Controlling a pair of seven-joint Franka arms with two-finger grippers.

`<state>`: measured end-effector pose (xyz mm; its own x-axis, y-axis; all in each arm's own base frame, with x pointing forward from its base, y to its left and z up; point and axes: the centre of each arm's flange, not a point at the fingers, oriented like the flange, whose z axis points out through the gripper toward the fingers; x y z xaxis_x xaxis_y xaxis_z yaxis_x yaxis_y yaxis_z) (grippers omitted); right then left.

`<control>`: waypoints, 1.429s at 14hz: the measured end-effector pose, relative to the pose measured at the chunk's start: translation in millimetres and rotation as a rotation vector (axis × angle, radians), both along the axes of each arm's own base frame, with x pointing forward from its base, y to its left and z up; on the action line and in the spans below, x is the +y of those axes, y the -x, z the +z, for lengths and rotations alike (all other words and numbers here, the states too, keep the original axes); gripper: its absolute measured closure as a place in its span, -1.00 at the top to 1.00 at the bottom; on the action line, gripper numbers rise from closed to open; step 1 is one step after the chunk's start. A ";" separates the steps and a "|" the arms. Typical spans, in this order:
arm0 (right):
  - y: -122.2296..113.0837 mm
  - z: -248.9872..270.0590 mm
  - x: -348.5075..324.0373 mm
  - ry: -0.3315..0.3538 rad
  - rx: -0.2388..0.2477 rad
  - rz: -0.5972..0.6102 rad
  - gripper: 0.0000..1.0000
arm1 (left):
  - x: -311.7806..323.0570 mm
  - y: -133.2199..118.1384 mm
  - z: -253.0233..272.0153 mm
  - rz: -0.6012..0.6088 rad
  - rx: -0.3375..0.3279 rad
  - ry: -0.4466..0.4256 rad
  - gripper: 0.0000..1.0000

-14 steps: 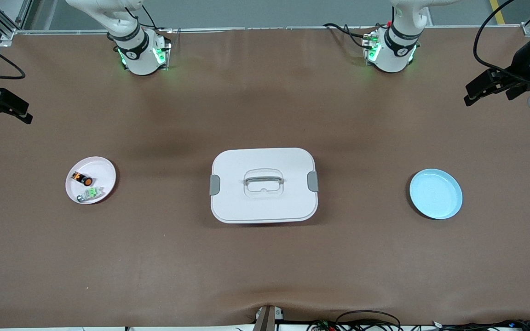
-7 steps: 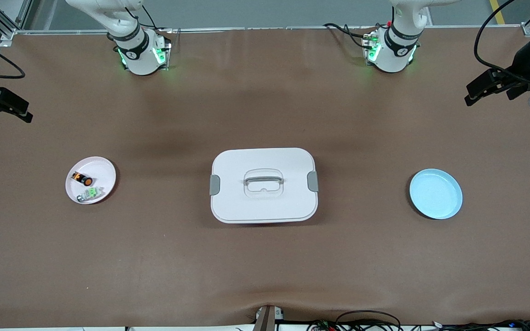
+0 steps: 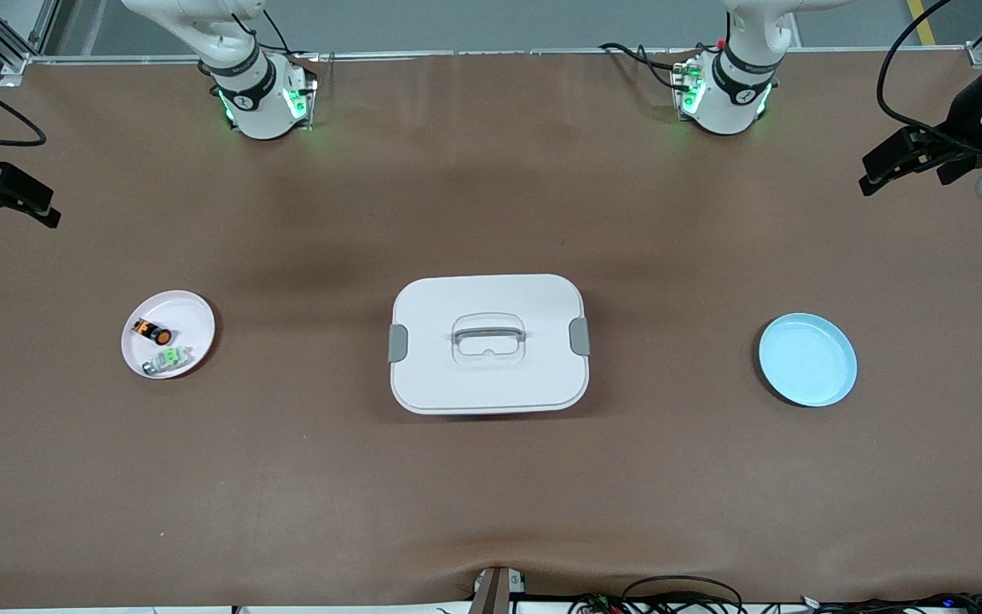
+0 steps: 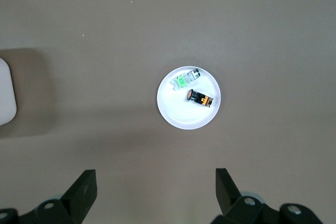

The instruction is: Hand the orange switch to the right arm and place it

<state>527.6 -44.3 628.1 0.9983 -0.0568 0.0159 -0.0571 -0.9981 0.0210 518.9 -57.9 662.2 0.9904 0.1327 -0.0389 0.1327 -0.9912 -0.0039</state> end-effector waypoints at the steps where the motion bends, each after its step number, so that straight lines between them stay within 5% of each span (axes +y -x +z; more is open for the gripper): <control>1: 0.0 0.2 0.1 -0.002 -0.001 0.000 1.00 | -0.9 0.1 0.0 -0.003 0.000 0.000 1.00; 14: -1.4 -8.2 -3.1 -0.057 -0.024 -0.018 1.00 | -4.9 3.9 8.9 -0.085 -0.034 -0.005 1.00; 20: 19.6 -9.1 -1.8 -0.061 -0.032 -0.020 1.00 | -5.8 12.2 13.9 -0.130 -0.050 -0.009 1.00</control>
